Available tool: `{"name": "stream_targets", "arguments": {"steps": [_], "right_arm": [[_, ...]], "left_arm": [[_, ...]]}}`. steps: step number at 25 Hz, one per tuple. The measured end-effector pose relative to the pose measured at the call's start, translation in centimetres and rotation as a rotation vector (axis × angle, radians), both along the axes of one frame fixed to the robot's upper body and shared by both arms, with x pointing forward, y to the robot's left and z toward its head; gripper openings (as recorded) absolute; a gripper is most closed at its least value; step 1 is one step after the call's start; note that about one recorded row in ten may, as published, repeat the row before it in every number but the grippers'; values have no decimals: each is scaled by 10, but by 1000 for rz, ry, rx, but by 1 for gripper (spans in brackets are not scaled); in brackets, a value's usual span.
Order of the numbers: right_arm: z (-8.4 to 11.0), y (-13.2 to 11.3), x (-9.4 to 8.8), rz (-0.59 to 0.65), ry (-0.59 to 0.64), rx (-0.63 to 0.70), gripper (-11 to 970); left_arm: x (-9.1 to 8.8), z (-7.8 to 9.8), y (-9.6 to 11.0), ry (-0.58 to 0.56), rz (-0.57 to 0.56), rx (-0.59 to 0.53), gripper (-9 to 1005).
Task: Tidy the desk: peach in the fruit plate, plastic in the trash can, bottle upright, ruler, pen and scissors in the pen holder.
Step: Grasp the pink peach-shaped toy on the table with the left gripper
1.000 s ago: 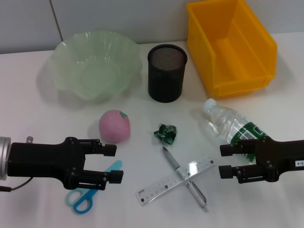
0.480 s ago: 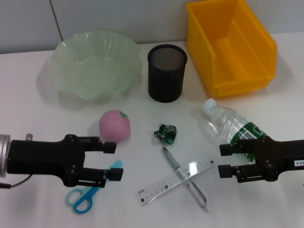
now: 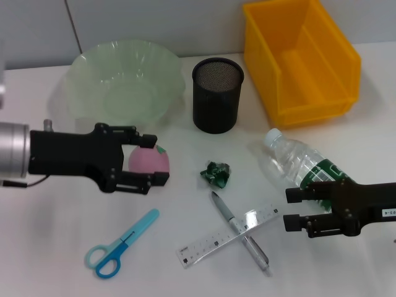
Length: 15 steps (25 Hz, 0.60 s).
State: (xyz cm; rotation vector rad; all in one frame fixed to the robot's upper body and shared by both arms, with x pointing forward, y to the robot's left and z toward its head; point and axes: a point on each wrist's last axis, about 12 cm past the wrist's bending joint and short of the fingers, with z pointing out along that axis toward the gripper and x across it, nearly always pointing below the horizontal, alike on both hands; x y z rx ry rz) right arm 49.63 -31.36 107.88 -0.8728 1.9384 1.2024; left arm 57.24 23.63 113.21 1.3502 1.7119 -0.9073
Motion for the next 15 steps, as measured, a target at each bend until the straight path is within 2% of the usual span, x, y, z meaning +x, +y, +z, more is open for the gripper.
{"name": "stream_targets", "arguments": {"steps": [7, 15], "right_arm": [[-1, -2, -2, -9, 1, 0, 757], [-1, -3, -2, -12, 0, -2, 756]], "left_arm": [[20, -11, -24, -119, 42, 233, 785], [28, -20, -30, -157, 99, 301, 785]]}}
